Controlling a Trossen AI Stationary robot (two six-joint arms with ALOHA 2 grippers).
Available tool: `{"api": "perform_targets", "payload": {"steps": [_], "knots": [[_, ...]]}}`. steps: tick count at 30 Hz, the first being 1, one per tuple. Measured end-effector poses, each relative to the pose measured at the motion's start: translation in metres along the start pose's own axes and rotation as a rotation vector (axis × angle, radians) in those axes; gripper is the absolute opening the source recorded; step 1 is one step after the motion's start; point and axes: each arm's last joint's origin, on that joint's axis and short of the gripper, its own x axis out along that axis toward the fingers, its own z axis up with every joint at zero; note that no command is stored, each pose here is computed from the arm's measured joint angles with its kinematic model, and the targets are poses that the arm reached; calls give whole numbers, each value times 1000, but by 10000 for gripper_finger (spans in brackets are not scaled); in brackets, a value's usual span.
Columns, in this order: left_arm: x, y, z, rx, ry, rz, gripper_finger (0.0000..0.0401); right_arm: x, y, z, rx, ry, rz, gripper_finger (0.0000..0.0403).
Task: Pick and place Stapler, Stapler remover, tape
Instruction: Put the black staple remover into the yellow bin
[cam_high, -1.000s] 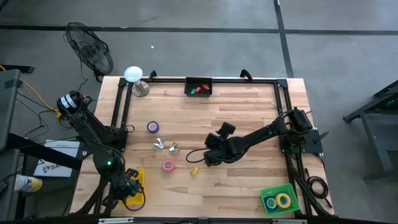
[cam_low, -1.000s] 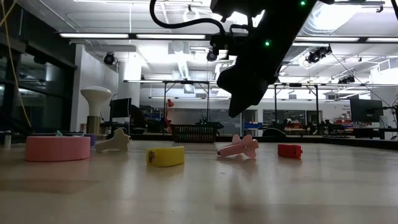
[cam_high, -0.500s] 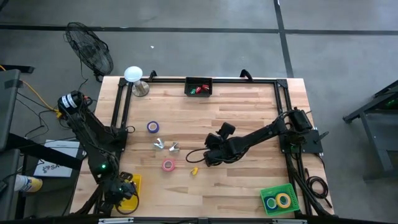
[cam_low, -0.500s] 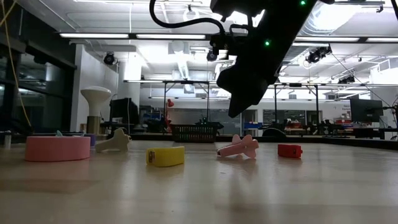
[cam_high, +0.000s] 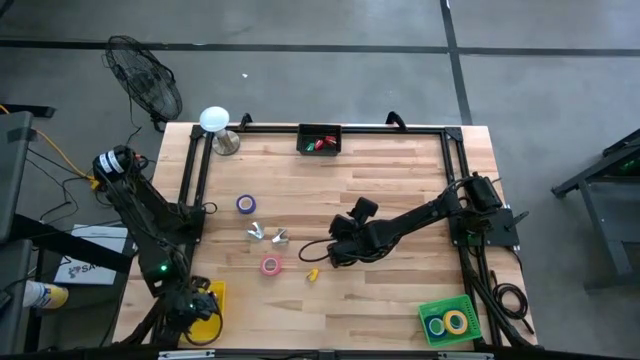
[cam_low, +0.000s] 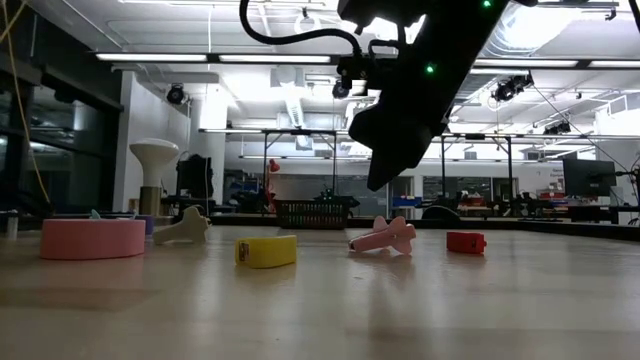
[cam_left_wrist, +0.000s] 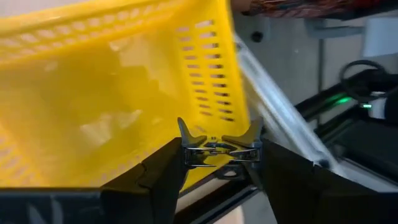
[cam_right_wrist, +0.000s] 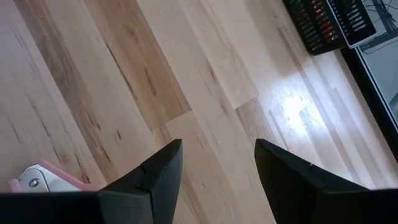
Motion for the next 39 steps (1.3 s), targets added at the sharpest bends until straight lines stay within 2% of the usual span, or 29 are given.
{"api": "perform_targets", "payload": {"steps": [5,17,23,26,29,32,35,39], "knots": [[-5,2,-1,6,1,89,193,0,0,0,0,2,3,193],[-6,3,0,58,-41,132,194,0,0,0,0,8,12,193],[-6,6,0,105,-84,199,194,0,0,0,1,8,12,193],[-8,14,-5,73,-21,273,194,0,0,0,1,8,12,193],[-10,20,-11,-6,25,336,194,0,0,0,0,8,12,193],[-10,21,-12,-16,37,354,195,0,0,0,-8,8,12,193],[-10,21,-11,-14,23,358,209,0,0,0,-17,8,12,193],[-10,22,-11,-11,7,371,254,0,0,0,-15,5,14,193]]}}
